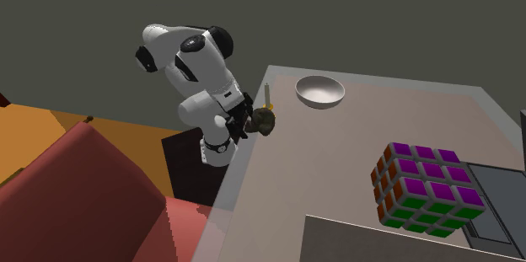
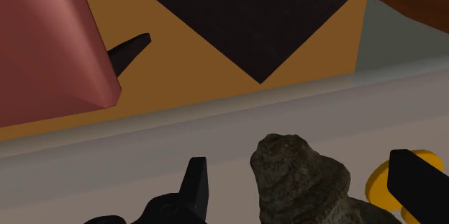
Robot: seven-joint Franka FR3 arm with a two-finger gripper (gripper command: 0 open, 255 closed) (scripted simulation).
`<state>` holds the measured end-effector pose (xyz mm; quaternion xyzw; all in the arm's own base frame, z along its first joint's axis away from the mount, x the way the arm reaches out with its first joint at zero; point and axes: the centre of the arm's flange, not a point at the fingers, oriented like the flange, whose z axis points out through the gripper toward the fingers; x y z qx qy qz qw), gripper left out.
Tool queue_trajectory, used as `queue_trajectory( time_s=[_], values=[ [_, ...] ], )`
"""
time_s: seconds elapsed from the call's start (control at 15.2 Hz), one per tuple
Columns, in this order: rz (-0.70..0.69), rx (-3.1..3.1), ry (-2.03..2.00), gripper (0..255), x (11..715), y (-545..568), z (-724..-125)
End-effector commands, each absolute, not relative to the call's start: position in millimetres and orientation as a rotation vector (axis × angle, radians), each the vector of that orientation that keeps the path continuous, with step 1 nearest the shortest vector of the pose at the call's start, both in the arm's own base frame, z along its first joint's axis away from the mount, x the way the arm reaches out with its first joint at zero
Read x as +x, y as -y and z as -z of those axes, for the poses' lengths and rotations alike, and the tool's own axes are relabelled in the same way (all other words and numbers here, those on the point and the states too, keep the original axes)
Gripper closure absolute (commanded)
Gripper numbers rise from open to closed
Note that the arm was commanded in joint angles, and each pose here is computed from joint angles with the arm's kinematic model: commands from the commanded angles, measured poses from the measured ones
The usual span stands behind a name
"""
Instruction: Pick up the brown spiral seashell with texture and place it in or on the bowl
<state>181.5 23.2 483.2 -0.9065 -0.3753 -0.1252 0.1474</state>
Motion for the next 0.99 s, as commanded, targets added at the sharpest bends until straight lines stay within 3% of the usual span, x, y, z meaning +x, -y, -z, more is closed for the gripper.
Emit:
queue_trajectory(
  time_s=[0.0, 0.07, 0.92],
  values=[
    [0.360, -2.608, 1.080, 0, 181, -23, -483],
    [0.360, -2.608, 1.080, 255, 181, -23, -483],
    [0.360, -2.608, 1.080, 255, 181, -23, -504]
  ],
)
